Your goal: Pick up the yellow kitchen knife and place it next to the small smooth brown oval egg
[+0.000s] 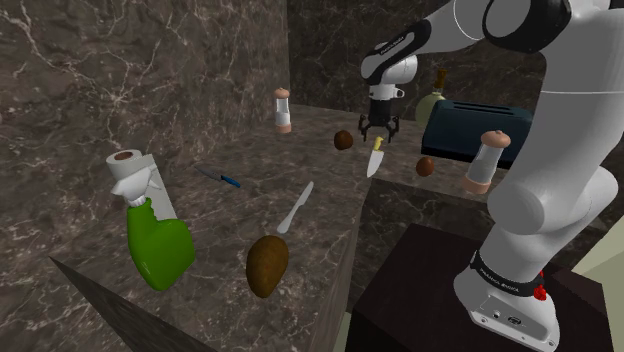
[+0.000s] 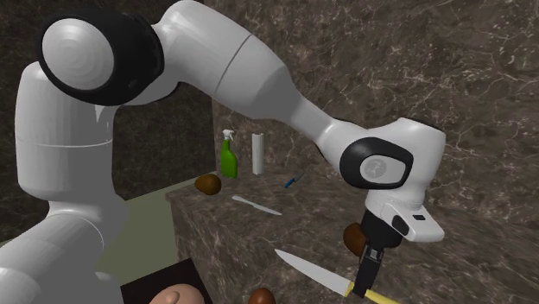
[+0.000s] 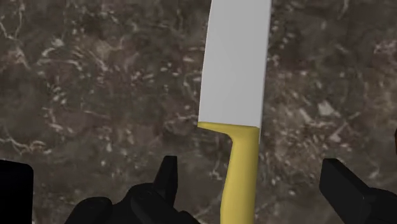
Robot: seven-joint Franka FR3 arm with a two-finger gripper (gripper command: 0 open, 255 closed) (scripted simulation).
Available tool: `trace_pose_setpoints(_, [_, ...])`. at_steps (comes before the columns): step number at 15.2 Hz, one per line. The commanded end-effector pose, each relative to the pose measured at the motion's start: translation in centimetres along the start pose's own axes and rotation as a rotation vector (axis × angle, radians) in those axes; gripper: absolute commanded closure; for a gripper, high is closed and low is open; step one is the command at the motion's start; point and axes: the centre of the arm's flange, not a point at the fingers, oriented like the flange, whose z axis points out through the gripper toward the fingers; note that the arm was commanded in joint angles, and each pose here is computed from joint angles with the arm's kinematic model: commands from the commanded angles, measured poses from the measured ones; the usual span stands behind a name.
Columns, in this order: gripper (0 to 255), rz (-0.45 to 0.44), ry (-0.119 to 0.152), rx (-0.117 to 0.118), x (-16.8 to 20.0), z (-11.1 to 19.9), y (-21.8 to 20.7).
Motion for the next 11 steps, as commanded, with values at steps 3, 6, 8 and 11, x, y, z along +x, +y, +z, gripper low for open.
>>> trace_pose_setpoints(3, [0,0.000,0.000,0.000,0.0,-4.3,-0.1])
trace_pose_setpoints(6, [0,0.000,0.000,0.000,0.0,-4.3,-0.1])
trace_pose_setpoints(8, [0,0.000,0.000,0.000,0.0,-4.3,-0.1])
trace_pose_setpoints(11, [0,0.000,0.000,0.000,0.0,-4.3,-0.1])
